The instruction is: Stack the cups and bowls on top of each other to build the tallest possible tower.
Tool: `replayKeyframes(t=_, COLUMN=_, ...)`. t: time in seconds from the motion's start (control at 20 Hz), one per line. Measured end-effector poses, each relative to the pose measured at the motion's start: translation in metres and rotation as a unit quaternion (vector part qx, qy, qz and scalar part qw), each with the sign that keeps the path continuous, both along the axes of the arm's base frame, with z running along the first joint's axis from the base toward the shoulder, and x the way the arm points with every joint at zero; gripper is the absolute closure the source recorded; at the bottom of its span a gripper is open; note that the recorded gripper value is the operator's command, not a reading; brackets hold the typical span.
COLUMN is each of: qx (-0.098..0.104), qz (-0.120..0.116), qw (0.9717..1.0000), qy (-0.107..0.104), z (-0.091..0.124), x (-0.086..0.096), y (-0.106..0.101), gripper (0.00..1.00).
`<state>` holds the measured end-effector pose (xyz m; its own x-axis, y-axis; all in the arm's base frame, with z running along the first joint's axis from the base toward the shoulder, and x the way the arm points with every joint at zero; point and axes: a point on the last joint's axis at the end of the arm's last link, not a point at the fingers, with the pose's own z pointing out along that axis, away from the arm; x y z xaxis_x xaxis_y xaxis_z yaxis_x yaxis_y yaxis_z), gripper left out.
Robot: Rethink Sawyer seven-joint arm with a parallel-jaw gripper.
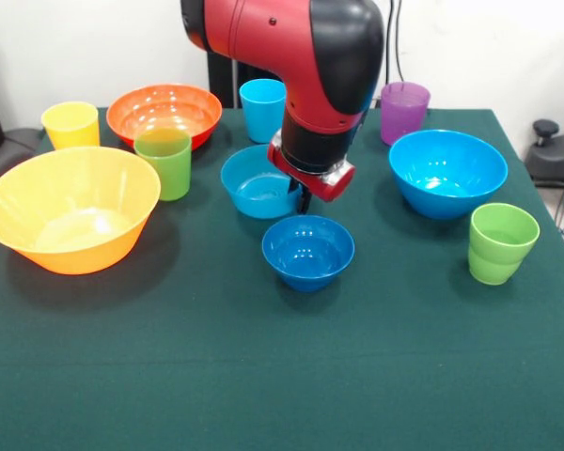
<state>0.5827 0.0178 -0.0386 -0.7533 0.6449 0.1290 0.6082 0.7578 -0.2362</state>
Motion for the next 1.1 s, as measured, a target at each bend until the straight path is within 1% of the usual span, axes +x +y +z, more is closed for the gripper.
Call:
replayKeyframes(t=0.45, qx=0.005, qz=-0.007, qw=0.9998, qy=0.017, z=0.0024, x=-0.0038, y=-0.0003, gripper=1.00)
replayKeyframes(t=1.1, qx=0.009, qz=-0.013, qw=0.9996, qy=0.024, z=0.0078, x=-0.0027, y=0.0000, gripper=1.00)
